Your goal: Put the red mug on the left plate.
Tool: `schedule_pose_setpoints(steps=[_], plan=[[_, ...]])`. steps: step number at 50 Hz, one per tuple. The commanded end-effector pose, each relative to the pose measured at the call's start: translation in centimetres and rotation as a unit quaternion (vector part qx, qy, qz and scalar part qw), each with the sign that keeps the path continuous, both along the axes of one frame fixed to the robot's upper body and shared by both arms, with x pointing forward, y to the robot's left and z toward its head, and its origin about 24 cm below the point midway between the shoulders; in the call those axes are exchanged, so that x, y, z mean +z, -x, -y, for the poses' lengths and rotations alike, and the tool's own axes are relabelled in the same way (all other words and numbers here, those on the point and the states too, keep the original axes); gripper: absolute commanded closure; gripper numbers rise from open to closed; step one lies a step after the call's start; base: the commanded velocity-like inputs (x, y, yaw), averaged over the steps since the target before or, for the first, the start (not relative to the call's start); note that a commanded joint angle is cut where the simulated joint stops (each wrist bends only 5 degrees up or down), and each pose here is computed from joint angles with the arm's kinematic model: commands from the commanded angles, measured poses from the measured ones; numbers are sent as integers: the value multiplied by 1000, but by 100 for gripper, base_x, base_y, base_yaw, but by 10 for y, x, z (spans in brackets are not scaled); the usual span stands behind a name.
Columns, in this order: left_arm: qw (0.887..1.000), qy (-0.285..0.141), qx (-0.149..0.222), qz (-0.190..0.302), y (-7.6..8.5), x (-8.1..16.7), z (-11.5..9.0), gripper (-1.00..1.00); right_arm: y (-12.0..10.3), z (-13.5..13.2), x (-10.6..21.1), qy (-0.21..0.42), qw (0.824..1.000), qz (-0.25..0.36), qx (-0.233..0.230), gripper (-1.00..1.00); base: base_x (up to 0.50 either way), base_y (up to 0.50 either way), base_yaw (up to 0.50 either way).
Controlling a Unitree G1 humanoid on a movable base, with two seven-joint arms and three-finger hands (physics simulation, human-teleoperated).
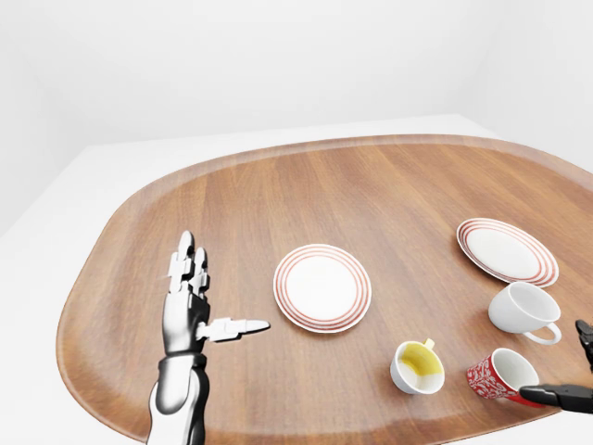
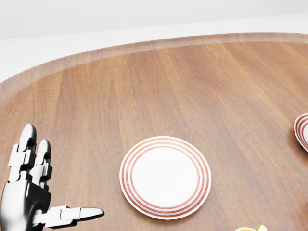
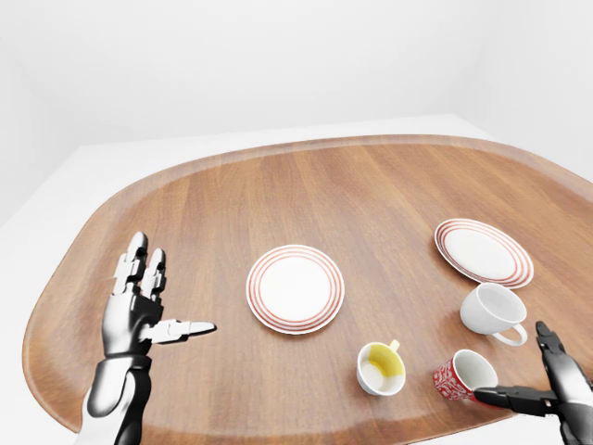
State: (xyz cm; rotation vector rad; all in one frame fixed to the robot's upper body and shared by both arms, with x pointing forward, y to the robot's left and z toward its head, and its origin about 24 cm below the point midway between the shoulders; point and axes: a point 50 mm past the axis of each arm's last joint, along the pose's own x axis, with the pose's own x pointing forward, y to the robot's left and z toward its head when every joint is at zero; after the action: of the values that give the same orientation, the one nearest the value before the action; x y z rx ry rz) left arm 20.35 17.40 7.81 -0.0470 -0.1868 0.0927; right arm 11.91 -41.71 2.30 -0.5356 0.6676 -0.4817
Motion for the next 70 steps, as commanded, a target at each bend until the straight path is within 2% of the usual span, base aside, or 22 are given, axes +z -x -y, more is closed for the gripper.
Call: schedule_pose_setpoints(steps=[1,5,6,11,17,27,35,49,50,51,52,53,70], plan=[[1000,0,0,-1,-1,0,0,-100,-27,-8,12,19,998,-6,59,-100,0,0,0],[1000,0,0,-1,-1,0,0,-100,-34,-9,12,21,997,-14,71,-100,0,0,0],[1000,0,0,-1,0,0,0,-100,-46,-13,18,31,995,-18,97,-100,0,0,0],[1000,0,0,-1,-1,0,0,-100,-59,-19,22,40,989,-37,135,-100,0,0,0],[1000,0,0,-1,-1,-1,0,-100,-69,-24,20,36,987,-44,151,-100,0,0,0],[1000,-1,-1,-1,0,-1,1,-100,-62,-21,1,7,990,-58,128,-100,0,0,0],[1000,-1,-1,-1,0,0,1,-100,-49,-17,-16,-23,993,-65,94,-100,0,0,0],[1000,-1,-1,0,0,0,1,-100,-44,-17,-28,-47,993,-77,82,-100,0,0,0],[1000,-1,-1,0,0,0,1,-100,-44,-18,-29,-48,992,-79,83,-71,0,0,0],[1000,-1,-1,-1,0,0,1,-100,-43,-18,-30,-47,992,-80,81,41,0,0,0],[1000,-1,-1,-1,0,0,1,-100,-42,-18,-30,-47,992,-80,81,94,0,0,0],[1000,-2,-1,0,0,0,1,-100,-41,-19,-32,-52,992,-84,83,100,0,0,0],[1000,-1,-1,-1,-1,0,1,-100,-37,-19,-42,-68,990,-104,74,100,0,0,0]])
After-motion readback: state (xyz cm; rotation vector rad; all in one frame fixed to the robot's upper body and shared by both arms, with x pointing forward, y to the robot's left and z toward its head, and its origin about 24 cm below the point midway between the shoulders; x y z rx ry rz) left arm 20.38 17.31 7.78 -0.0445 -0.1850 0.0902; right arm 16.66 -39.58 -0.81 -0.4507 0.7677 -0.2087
